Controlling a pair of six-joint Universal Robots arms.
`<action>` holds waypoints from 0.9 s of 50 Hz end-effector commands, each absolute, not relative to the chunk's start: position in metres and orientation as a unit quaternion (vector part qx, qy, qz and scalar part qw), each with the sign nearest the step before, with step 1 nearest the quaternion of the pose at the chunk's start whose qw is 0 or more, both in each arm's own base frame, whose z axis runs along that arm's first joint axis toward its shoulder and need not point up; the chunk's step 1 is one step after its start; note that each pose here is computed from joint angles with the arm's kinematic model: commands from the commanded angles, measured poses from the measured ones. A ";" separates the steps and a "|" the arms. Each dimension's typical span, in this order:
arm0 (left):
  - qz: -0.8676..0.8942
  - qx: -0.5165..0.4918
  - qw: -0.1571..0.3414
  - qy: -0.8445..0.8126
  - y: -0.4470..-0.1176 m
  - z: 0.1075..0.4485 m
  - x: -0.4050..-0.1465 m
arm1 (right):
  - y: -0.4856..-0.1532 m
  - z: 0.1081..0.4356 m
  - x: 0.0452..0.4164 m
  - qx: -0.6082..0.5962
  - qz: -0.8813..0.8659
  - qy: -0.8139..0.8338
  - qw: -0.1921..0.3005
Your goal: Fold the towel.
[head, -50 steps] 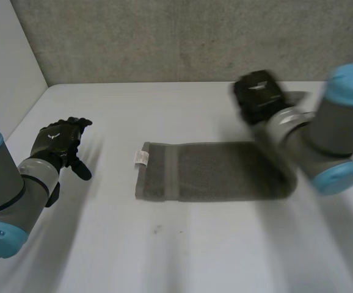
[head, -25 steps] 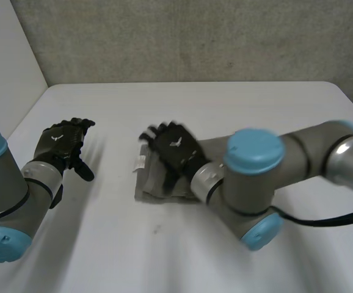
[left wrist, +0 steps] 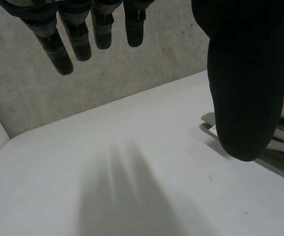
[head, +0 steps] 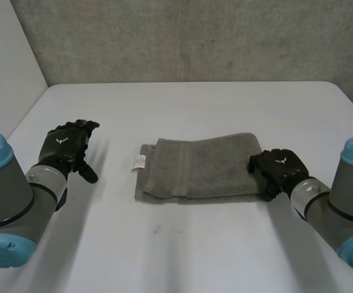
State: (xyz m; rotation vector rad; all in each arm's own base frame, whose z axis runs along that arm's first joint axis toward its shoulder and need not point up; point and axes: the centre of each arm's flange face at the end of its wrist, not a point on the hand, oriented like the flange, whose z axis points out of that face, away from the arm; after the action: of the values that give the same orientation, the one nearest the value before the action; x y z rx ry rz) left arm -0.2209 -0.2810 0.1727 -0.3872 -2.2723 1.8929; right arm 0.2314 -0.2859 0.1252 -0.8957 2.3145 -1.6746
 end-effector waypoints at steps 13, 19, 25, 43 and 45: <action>0.636 -0.131 0.082 -0.756 -0.279 0.176 -0.222 | -0.314 0.169 0.246 -0.297 -0.663 0.685 0.053; 0.638 -0.131 0.082 -0.754 -0.278 0.177 -0.222 | -0.274 0.184 0.328 -0.370 -0.678 0.622 0.130; 0.641 -0.125 0.076 -0.753 -0.279 0.179 -0.221 | -0.234 0.162 0.381 -0.437 -0.635 0.608 0.190; 0.676 -0.120 0.093 -0.721 -0.283 0.214 -0.233 | -0.203 0.174 0.390 -0.440 -0.608 0.624 0.219; 0.676 -0.135 0.110 -0.716 -0.276 0.225 -0.248 | -0.210 0.183 0.381 -0.414 -0.614 0.635 0.221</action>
State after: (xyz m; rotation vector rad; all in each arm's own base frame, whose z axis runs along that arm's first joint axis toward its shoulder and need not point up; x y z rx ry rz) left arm -0.2237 -0.2811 0.2007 -0.3376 -2.1953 1.9825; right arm 0.3998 -0.1988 0.1376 -1.3321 1.7150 -1.5915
